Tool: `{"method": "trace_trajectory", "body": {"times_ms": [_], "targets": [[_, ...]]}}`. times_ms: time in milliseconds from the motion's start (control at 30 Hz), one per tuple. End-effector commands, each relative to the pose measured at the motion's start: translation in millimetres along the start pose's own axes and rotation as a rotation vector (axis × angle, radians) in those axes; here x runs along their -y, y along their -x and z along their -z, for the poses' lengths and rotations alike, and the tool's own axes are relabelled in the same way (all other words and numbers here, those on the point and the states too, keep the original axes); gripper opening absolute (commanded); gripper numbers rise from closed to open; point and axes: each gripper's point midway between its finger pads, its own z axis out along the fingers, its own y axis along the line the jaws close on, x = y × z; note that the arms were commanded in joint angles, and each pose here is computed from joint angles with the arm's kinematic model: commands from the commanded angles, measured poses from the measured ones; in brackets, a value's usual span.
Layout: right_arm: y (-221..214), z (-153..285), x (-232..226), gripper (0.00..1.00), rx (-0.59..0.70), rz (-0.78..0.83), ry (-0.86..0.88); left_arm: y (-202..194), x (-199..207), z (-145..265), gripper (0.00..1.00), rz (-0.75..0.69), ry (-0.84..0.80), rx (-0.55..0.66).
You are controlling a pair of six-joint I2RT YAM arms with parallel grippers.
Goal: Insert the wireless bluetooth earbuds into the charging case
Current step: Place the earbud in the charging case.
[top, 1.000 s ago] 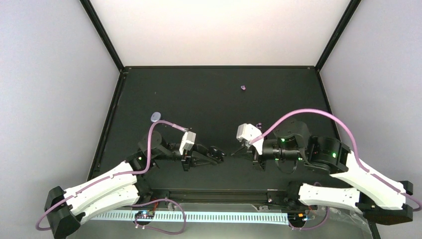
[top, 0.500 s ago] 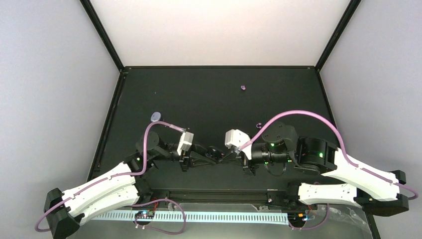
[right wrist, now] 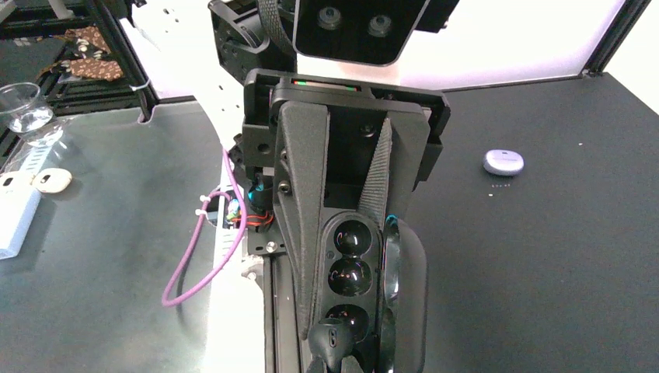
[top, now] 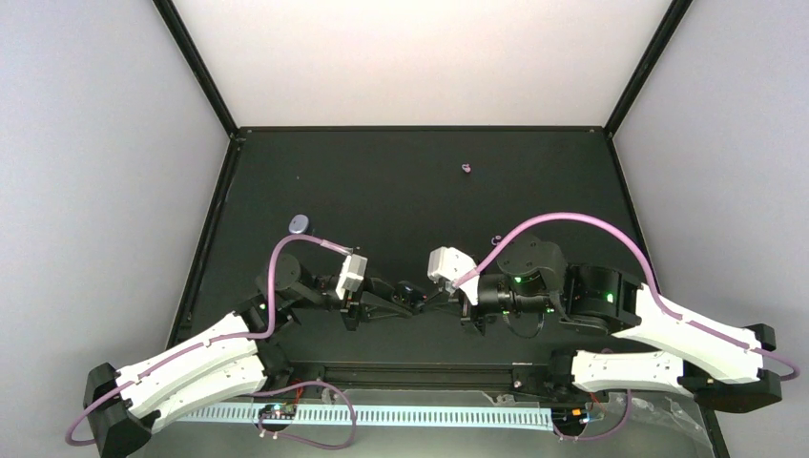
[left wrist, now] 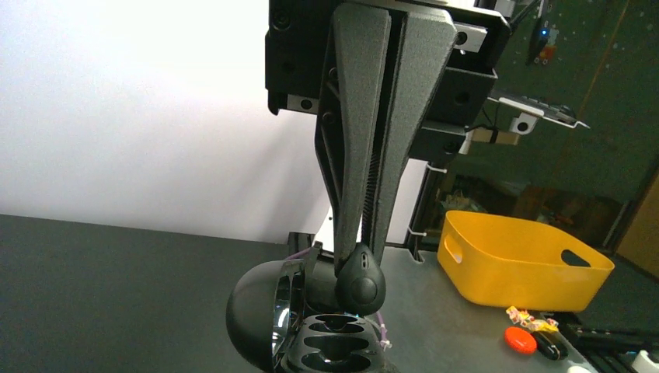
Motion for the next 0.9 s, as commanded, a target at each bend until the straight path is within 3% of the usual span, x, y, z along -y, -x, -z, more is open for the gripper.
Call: {"method": "trace_trajectory", "body": {"times_ms": [0, 867], "targets": [[1.0, -1.7, 1.1, 0.01, 0.015, 0.005, -0.012, 22.8, 16.0, 1.4, 0.02, -0.079, -0.048, 0.056], [-2.7, -11.6, 1.8, 0.01, 0.005, 0.006, -0.01, 31.8, 21.6, 2.6, 0.02, -0.09, -0.054, 0.085]]}}
